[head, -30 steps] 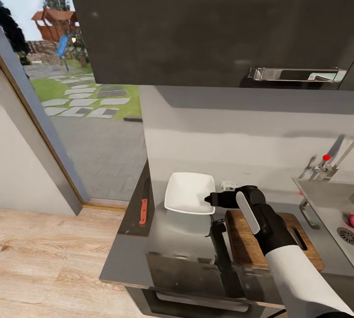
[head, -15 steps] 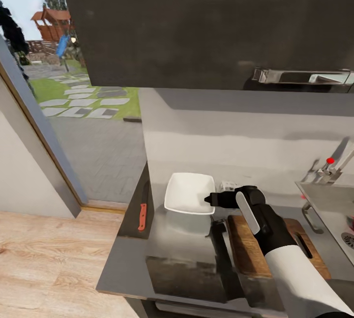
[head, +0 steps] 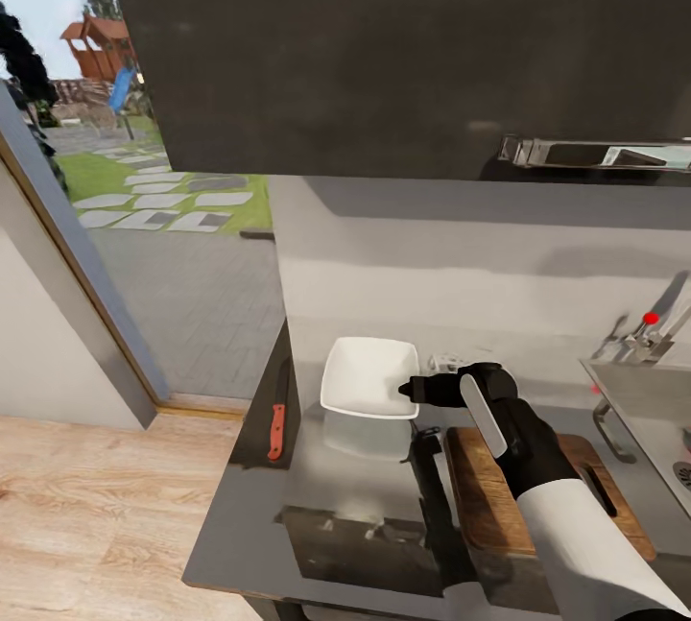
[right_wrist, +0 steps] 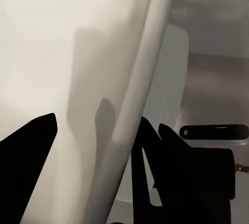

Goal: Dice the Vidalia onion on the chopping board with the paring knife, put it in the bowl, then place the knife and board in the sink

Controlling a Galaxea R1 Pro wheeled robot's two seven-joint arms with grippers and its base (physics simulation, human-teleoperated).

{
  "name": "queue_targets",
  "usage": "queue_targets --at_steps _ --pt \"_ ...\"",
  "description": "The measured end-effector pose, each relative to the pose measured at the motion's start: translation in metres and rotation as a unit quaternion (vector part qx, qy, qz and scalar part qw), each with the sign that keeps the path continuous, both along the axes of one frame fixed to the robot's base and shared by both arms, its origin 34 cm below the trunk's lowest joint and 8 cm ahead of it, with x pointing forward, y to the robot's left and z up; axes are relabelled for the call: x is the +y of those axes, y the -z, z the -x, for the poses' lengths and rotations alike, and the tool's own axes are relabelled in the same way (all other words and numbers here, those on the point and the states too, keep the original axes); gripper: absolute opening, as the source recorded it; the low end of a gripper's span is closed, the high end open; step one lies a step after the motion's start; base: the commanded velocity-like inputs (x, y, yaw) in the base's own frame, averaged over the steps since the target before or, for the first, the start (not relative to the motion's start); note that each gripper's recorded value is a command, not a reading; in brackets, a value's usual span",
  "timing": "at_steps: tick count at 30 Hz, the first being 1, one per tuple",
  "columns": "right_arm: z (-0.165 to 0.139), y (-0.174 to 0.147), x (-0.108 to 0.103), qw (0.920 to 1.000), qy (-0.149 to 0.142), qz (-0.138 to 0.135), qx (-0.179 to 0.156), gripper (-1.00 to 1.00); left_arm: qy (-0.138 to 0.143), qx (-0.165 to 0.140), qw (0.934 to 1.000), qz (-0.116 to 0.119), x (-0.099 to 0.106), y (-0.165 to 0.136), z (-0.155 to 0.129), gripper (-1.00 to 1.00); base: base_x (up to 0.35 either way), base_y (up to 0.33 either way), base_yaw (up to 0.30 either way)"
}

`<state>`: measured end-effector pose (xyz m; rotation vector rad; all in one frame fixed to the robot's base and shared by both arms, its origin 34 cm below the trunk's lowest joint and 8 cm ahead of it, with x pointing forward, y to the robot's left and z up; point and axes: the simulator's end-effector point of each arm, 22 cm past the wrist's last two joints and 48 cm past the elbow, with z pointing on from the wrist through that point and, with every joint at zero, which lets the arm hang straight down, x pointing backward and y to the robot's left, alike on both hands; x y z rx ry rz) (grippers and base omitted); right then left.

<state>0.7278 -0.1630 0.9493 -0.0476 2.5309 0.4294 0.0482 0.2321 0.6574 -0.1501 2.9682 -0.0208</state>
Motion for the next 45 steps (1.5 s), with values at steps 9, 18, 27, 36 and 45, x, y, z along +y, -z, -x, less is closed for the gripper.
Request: queue_targets --at_steps 9,18,27,36,45 --pt "0.0029 0.0072 0.0003 1.0000 0.000 0.000 0.009 -1.00 0.000 0.001 1.0000 0.000 0.0000 0.0000 0.0004 1.00 -0.092 0.000 0.000" --pt "0.0042 0.0079 0.0021 0.9999 0.001 -0.006 0.012 -1.00 0.000 0.001 1.0000 0.000 0.0000 0.0000 0.0008 1.00 -0.044 0.000 0.000" --pt "0.0043 0.0080 0.0021 0.9999 0.001 -0.006 0.012 -1.00 0.000 0.000 1.0000 0.000 0.0000 0.0000 0.0005 1.00 -0.002 0.000 0.000" --pt "0.0042 0.0079 0.0021 0.9999 0.001 -0.006 0.012 -1.00 0.000 0.001 1.0000 0.000 0.0000 0.0000 0.0008 1.00 0.000 0.000 0.000" --pt "0.0042 0.0080 0.0021 0.9999 0.001 -0.006 0.012 -1.00 0.000 0.001 1.0000 0.000 0.0000 0.0000 0.0009 1.00 0.000 0.000 0.000"
